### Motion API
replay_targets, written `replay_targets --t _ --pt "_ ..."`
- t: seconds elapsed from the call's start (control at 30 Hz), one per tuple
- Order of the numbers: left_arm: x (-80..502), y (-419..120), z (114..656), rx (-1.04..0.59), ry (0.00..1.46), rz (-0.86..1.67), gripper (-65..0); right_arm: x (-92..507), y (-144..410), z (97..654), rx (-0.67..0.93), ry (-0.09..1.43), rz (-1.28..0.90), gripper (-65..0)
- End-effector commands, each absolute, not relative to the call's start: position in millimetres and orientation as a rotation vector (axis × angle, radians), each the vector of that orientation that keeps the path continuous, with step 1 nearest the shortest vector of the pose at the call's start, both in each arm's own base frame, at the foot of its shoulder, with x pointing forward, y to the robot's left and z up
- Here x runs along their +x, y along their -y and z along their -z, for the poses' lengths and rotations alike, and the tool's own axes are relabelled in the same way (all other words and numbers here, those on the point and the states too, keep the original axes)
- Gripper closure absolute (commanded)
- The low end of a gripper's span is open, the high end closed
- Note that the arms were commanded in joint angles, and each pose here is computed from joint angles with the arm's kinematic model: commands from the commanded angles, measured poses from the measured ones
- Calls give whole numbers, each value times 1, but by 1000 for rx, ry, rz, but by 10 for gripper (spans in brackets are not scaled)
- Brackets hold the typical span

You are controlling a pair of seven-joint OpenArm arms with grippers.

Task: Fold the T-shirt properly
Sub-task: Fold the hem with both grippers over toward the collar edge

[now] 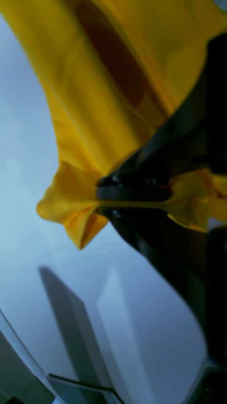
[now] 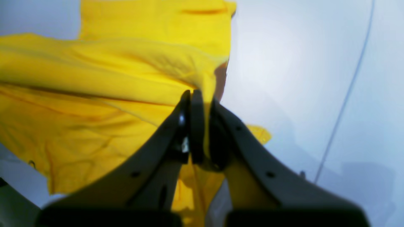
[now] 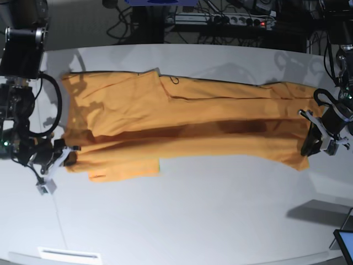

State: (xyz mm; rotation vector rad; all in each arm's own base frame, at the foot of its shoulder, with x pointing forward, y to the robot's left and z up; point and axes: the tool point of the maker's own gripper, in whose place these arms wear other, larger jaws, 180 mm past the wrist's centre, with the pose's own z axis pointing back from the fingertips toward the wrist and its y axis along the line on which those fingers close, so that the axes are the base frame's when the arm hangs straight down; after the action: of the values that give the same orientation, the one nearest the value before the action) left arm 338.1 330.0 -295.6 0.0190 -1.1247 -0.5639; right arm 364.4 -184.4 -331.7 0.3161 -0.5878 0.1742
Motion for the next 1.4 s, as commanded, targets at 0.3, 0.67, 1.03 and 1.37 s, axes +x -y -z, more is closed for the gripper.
replay_targets --t 0.3,0.67,1.03,1.37 --pt "337 -344 277 65 1138 595 0 362 194 318 286 643 -180 -3" --pt "313 -355 278 97 1100 607 0 344 204 334 293 610 -121 -3" --pt "281 -366 321 172 924 692 0 324 190 358 331 557 -100 -3" --pt "270 -386 340 241 843 686 0 316 190 365 332 535 -95 -23"
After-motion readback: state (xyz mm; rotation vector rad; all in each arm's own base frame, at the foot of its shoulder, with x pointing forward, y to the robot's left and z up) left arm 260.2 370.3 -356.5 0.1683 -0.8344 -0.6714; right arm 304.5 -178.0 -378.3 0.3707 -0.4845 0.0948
